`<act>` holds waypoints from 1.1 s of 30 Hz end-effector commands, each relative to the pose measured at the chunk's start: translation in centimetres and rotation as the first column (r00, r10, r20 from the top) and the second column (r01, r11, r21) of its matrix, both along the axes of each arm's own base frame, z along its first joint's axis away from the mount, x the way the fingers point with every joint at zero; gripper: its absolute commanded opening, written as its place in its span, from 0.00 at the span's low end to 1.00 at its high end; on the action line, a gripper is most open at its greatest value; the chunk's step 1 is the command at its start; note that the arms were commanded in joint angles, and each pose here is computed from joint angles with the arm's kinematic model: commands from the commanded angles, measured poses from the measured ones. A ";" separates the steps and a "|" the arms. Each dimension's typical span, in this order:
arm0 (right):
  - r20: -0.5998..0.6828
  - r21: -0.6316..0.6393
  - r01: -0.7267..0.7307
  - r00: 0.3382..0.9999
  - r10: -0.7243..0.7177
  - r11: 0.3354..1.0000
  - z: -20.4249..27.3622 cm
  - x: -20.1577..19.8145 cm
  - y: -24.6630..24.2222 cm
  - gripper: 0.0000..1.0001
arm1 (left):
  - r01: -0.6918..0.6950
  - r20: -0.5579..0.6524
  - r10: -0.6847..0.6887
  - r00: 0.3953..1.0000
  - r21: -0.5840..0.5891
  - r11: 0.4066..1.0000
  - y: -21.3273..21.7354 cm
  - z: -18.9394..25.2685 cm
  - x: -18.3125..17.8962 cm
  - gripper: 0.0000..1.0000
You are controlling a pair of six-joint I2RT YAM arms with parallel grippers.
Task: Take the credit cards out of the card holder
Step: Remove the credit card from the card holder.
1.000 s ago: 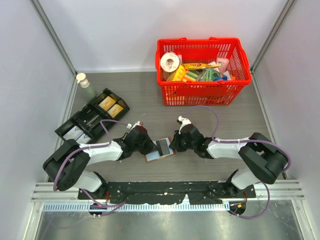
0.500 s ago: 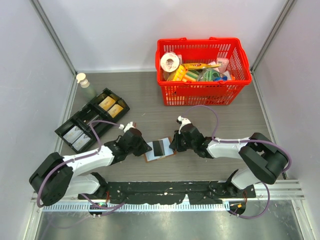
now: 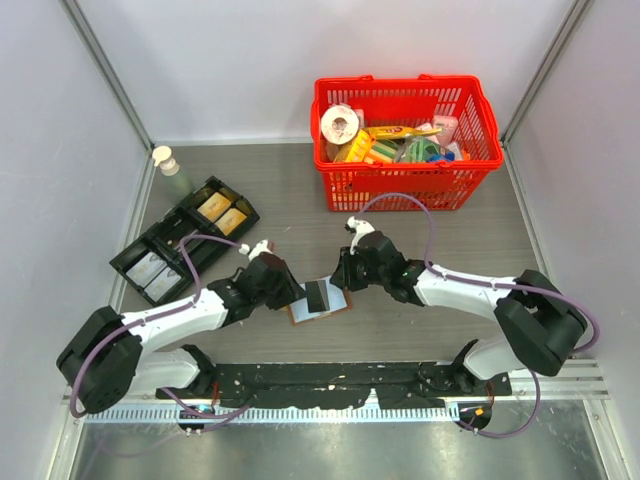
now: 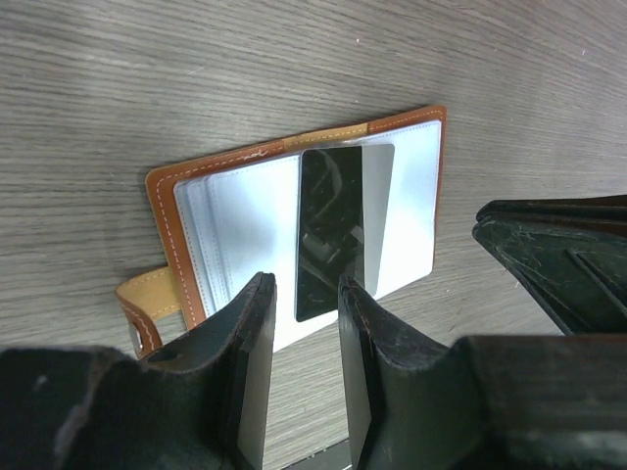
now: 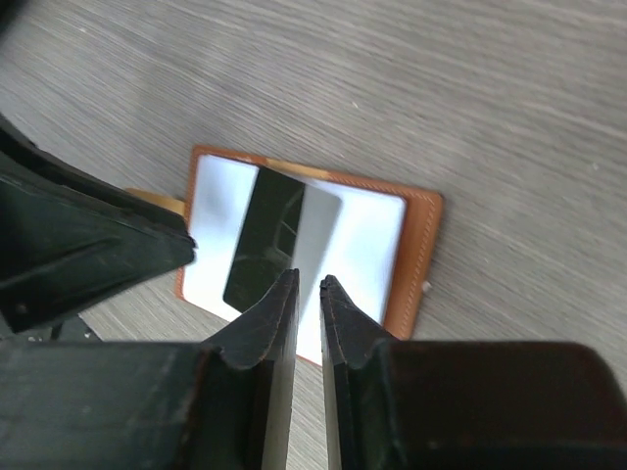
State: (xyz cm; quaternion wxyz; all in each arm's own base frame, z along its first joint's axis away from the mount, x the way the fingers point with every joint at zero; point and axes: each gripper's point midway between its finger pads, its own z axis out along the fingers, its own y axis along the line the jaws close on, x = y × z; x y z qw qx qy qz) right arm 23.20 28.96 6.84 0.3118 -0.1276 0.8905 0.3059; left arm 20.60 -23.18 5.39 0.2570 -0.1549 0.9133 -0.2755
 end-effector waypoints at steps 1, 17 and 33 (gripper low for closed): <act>0.036 0.080 -0.050 0.998 0.047 0.996 1.8 1.1 2.7 0.20 | 0.023 0.026 -0.022 0.999 -0.012 1.000 -1.1 1.0 0.9 0.35; -0.162 -0.002 -0.014 0.987 0.013 1.000 -7.9 -2.1 0.5 0.20 | 0.022 -0.017 -0.023 1.000 -0.029 0.999 -2.0 -0.7 1.0 0.45; -0.201 -0.021 0.014 0.979 -0.018 1.000 -9.5 -3.2 -0.8 0.19 | 0.023 -0.052 -0.026 0.998 -0.057 0.998 -2.9 -1.5 1.0 0.33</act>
